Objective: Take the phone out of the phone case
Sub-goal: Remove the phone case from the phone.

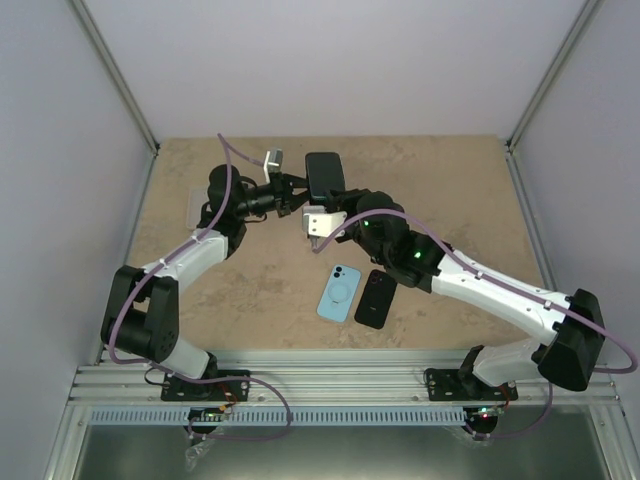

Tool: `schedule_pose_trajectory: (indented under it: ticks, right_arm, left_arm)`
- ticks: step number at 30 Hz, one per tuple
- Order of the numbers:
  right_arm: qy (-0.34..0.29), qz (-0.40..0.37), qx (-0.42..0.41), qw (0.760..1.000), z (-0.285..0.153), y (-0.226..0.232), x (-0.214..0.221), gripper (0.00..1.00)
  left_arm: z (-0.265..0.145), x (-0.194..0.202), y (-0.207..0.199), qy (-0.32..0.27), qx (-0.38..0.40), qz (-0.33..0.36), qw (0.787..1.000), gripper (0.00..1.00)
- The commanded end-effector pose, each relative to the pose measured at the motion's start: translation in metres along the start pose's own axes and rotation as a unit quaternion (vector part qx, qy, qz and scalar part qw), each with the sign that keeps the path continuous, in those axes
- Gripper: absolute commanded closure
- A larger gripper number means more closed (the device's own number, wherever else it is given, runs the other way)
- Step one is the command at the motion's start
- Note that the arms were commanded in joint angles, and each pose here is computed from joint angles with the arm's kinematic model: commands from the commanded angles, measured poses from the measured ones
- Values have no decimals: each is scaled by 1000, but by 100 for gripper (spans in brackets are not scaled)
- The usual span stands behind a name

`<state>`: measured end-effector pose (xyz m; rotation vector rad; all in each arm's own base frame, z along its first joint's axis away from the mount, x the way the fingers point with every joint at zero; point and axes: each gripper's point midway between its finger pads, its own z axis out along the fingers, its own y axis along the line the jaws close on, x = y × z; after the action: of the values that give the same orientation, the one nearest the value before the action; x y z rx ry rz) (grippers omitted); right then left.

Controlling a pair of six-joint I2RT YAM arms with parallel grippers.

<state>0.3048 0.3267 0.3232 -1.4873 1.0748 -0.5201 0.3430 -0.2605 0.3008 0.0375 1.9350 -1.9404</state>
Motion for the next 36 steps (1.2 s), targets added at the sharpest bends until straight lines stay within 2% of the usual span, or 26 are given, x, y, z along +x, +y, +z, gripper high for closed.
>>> schedule_pose_trajectory:
  ticks: [1,4,10,16,27,31,36]
  right_arm:
    - [28,-17,55,998,3,-22,6,93]
    - [23,-9,51,998,2,-26,2,99]
    - [0,26,18,1000,-3,-29,-11,99]
    - [-32,76,-8,997,-12,-46,-27,100]
    - [-56,105,-23,993,-18,-58,-39,100]
    - [-60,121,-27,990,-19,-60,-37,99]
    - [-57,142,-42,987,-16,-50,-30,100]
  left_arm:
    - [-2,4,-24,9,30,48,998,100]
    - [-2,4,-21,8,21,52,998,100]
    - [-3,3,-6,5,-12,58,998,100]
    - [-9,-9,25,-18,-77,60,995,100]
    - [-22,-19,50,-28,-142,96,985,100]
    - [-34,-21,63,-4,-193,137,972,100]
    - [-70,-23,75,26,-253,177,951,100]
